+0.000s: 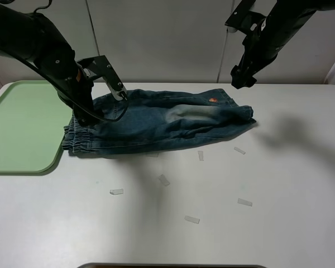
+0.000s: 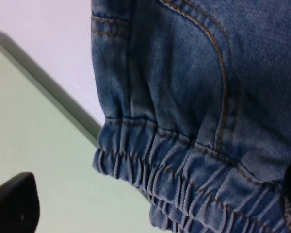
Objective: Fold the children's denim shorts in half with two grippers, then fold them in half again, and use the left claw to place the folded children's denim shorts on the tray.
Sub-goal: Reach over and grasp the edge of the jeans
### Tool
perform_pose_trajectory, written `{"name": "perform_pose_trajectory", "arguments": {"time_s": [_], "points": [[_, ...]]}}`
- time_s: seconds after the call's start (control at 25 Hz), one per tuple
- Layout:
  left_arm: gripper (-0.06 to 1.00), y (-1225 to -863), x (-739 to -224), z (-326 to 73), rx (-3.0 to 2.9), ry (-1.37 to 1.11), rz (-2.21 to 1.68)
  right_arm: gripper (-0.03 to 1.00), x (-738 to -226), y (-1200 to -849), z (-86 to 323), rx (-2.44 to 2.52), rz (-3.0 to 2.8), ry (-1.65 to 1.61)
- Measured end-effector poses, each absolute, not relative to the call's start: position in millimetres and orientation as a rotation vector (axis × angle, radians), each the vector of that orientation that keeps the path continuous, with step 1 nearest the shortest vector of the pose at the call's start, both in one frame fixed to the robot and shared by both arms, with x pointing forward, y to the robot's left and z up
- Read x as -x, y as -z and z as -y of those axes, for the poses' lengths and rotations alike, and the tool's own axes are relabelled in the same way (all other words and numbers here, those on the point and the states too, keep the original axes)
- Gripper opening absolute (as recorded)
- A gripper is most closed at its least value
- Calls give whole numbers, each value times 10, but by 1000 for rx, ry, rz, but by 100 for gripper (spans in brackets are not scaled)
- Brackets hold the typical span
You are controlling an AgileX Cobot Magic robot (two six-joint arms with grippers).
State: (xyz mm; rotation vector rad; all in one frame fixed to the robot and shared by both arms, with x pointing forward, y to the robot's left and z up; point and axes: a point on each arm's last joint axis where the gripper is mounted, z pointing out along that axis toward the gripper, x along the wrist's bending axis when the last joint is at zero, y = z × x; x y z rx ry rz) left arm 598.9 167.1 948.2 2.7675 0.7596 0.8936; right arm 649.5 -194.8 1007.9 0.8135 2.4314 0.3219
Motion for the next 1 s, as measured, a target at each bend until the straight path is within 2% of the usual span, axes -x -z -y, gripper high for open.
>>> {"name": "perform_pose_trajectory", "arguments": {"time_s": [0.28, 0.48, 0.68, 1.0], "points": [[99, -9546, -5965, -1700, -2774, -902, -792, 69, -6425, -10182, 1974, -928, -2414, -332], [99, -9797, -5899, -1745, -2728, -945, -835, 69, -6319, -10306, 2003, -1050, -2411, -336], [99, -10207, -5703, -1840, -2637, -939, -982, 69, -6204, -10398, 2029, -1169, -2423, -322], [99, -10457, -5457, -1929, -2589, -824, -1167, 69, -5993, -10556, 2064, -1374, -2436, -300]]}}
